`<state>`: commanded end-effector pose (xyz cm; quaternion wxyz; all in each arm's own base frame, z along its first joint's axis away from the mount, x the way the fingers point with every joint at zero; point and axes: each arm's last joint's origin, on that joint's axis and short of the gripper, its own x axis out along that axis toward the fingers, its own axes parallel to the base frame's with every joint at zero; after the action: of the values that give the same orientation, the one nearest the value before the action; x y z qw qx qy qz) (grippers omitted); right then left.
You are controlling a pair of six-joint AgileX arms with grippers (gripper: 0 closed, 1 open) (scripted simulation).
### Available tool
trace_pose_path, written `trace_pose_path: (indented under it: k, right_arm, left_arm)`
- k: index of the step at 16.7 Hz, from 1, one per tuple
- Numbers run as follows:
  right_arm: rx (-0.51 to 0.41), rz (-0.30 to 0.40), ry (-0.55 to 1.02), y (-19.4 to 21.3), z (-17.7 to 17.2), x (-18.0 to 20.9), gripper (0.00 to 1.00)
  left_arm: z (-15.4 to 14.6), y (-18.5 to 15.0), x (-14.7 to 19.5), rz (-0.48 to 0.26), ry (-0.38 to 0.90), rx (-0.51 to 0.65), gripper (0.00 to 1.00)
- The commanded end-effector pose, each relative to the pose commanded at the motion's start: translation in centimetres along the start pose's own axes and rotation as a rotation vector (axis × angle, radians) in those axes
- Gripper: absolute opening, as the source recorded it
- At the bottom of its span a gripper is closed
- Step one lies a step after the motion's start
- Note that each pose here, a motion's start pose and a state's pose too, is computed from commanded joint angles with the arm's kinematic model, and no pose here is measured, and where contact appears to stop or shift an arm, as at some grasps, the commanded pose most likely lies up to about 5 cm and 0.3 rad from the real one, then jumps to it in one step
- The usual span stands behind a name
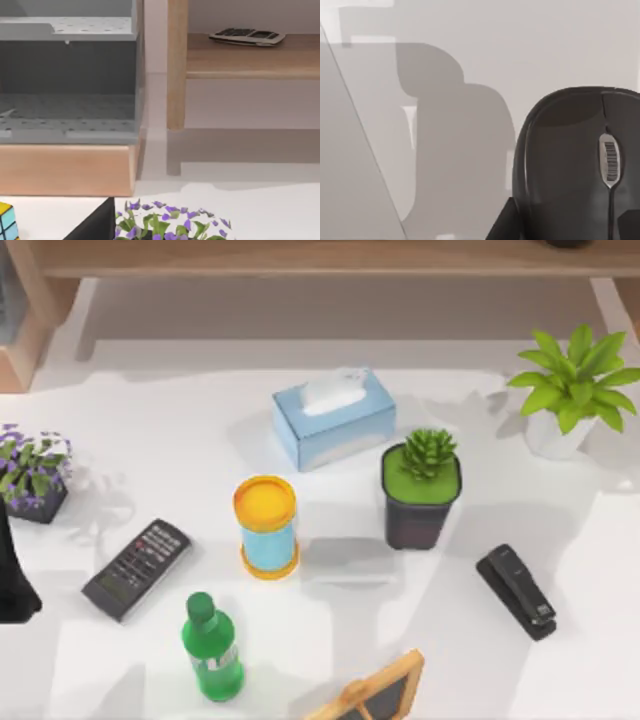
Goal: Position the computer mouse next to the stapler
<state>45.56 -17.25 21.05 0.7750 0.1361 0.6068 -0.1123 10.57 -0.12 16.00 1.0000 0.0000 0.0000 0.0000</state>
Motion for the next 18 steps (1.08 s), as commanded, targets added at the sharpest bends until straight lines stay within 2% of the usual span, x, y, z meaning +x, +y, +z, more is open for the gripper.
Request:
trace_pose_path:
  k: [5,11,15,18]
  right_arm:
    - [-0.034,0.092,-0.152,2.3,-1.6,-5.6,0.0]
    - [-0.157,0.184,-0.253,7.8,-5.9,-10.5,0.0]
    - [-0.246,0.203,-0.217,11.6,-10.5,-10.8,0.0]
    - [-0.297,0.181,-0.144,13.6,-14.4,-9.1,0.0]
  left_arm:
    - [0.0,0.0,0.0,0.0,0.0,0.0,1.0]
    - [0.0,0.0,0.0,0.0,0.0,0.0,1.0]
    - [0.0,0.0,0.0,0.0,0.0,0.0,1.0]
    - [0.0,0.0,0.0,0.0,0.0,0.0,1.0]
